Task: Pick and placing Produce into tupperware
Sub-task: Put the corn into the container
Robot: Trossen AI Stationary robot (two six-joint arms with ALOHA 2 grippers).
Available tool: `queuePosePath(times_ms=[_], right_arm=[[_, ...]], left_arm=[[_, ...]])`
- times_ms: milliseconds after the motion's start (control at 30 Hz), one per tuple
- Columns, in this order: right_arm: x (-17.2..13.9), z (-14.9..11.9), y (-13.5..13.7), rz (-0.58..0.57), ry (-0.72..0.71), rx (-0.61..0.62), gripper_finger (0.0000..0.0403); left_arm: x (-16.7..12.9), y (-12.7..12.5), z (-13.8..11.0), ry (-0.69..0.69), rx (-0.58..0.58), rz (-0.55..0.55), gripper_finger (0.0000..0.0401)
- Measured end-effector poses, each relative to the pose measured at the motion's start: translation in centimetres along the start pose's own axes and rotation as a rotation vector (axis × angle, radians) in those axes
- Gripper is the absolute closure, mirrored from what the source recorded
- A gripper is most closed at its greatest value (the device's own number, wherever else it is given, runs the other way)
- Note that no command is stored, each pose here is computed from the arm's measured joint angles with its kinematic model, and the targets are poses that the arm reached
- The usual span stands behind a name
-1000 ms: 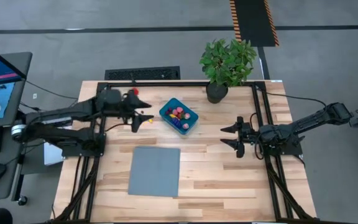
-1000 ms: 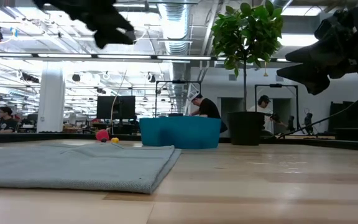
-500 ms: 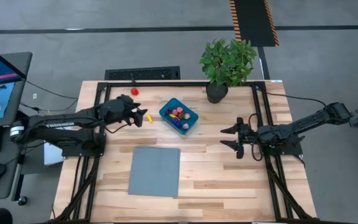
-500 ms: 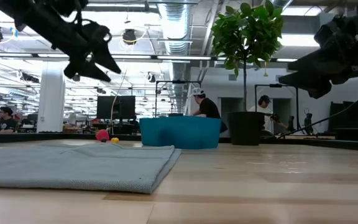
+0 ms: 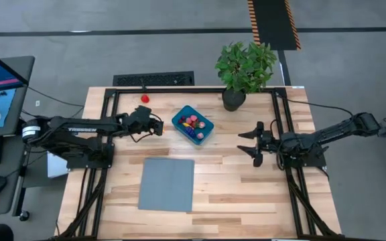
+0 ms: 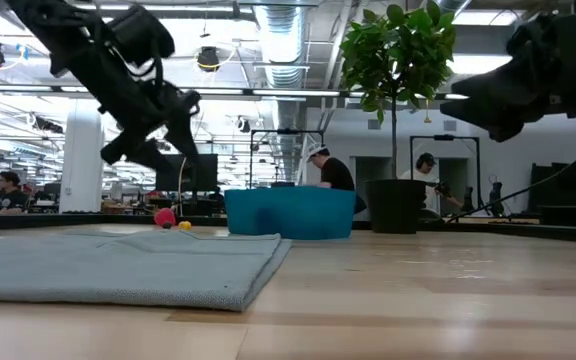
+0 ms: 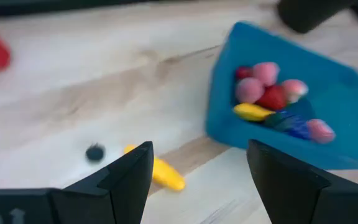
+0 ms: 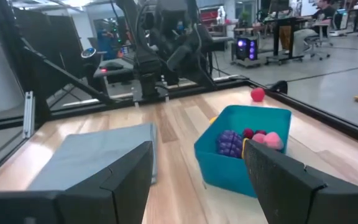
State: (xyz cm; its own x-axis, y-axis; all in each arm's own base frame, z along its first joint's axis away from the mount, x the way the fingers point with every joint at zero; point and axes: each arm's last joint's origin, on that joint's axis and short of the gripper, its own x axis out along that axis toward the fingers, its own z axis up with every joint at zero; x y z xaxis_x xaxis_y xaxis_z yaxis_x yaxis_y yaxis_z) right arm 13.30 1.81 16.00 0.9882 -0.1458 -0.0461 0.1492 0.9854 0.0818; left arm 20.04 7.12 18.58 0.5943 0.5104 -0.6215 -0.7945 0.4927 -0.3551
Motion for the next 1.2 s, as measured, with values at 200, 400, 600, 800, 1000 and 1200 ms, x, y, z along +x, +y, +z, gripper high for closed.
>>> queuePosePath(times_ms=[200, 400, 600, 800, 1000, 1200], right_arm=[[0.0, 0.0, -0.1, -0.010, 0.002, -0.002, 0.0129], [0.0, 0.0, -0.1, -0.010, 0.002, -0.003, 0.0129], [0.0, -0.1, -0.1, -0.007, 0.009, -0.005, 0.0129], [0.0, -0.1, -0.1, -0.003, 0.010, -0.005, 0.0129], [0.0, -0.3, -0.1, -0.001, 0.029, -0.012, 0.0129], [0.0, -0.3, -0.1, 0.001, 0.031, -0.012, 0.0129]], left_arm=[[1.5, 0.1, -0.7, 0.021, -0.072, 0.054, 0.0152], [2.8, -0.2, -1.0, 0.037, -0.133, 0.100, 0.0152], [4.3, -0.4, -1.6, 0.120, -0.192, 0.166, 0.0152], [5.9, -0.8, -2.0, 0.216, -0.155, 0.250, 0.0152], [7.1, -1.4, -1.9, 0.260, -0.117, 0.309, 0.0152], [7.8, -1.7, -1.9, 0.297, -0.064, 0.342, 0.0154]])
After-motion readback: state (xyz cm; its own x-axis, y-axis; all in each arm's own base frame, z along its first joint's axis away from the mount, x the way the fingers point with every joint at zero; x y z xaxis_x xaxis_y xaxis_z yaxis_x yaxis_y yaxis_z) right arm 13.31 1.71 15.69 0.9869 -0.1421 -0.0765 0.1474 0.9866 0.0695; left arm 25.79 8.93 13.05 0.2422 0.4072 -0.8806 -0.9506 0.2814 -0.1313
